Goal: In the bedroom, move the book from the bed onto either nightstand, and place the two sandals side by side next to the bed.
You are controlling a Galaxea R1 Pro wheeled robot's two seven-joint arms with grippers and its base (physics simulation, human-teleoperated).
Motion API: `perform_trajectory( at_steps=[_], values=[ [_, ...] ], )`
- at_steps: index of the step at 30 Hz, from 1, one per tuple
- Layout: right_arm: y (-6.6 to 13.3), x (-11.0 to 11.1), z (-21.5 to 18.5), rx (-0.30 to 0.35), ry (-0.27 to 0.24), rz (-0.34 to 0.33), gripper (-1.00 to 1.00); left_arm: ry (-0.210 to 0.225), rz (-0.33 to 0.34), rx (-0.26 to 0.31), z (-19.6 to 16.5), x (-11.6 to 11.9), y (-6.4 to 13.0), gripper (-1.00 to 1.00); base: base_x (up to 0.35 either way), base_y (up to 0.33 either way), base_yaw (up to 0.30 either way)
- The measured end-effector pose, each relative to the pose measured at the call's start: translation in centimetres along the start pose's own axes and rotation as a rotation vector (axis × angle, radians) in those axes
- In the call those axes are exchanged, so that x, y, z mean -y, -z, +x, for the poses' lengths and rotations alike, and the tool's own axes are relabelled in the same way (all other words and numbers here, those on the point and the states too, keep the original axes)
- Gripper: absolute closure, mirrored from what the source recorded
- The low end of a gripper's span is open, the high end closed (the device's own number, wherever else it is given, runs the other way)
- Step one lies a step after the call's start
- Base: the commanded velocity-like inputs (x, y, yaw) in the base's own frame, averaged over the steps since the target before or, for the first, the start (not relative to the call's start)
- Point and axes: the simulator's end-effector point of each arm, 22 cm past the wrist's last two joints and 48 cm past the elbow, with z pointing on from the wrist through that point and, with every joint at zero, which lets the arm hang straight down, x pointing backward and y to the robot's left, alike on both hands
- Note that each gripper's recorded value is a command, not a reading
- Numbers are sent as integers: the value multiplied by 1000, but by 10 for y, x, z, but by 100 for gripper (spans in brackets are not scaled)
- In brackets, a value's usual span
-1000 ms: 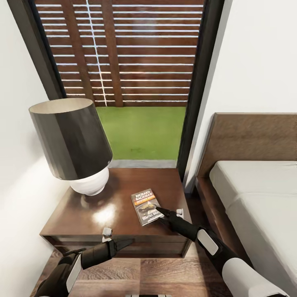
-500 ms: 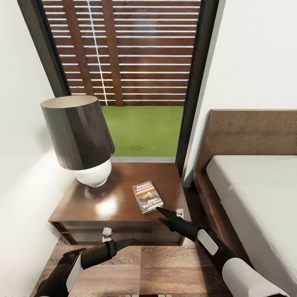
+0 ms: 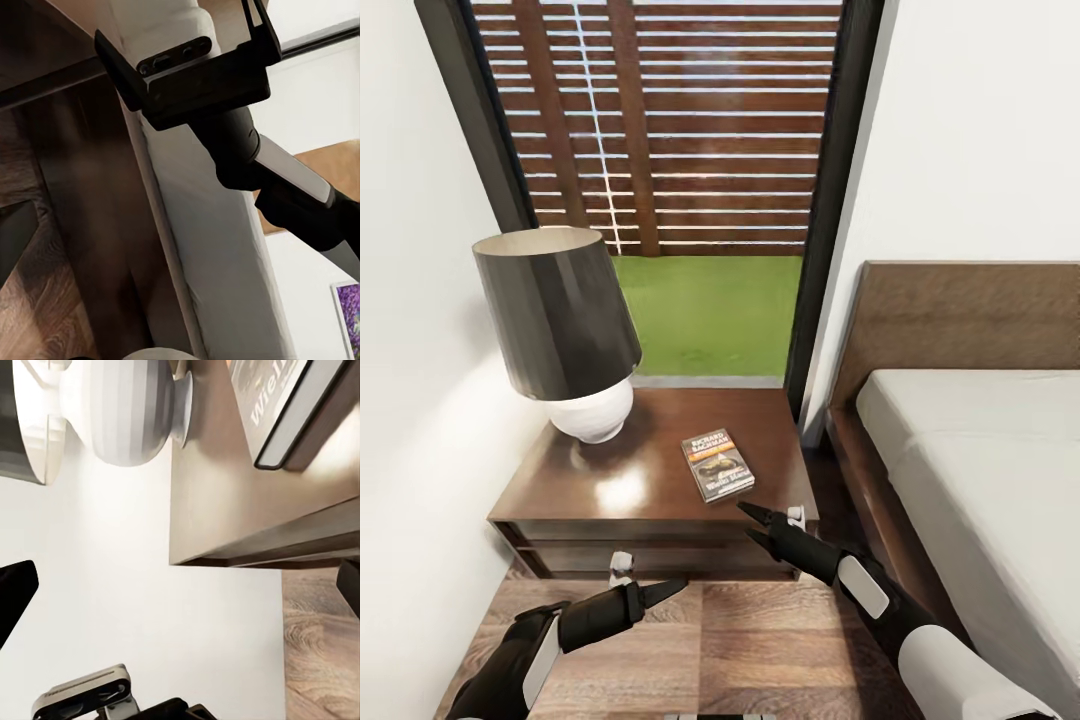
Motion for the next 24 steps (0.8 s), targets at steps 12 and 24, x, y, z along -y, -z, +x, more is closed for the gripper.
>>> perform_trajectory(
  at_steps=[12, 24],
  values=[
    [0, 0, 0, 1, 1, 0, -100, 0, 0, 0, 0, 0, 0, -100, -2, 0, 0],
    [-2, -18, -1, 3, 23, -20, -100, -28, 9, 5, -6, 12, 0, -100, 0, 0, 0]
  ],
)
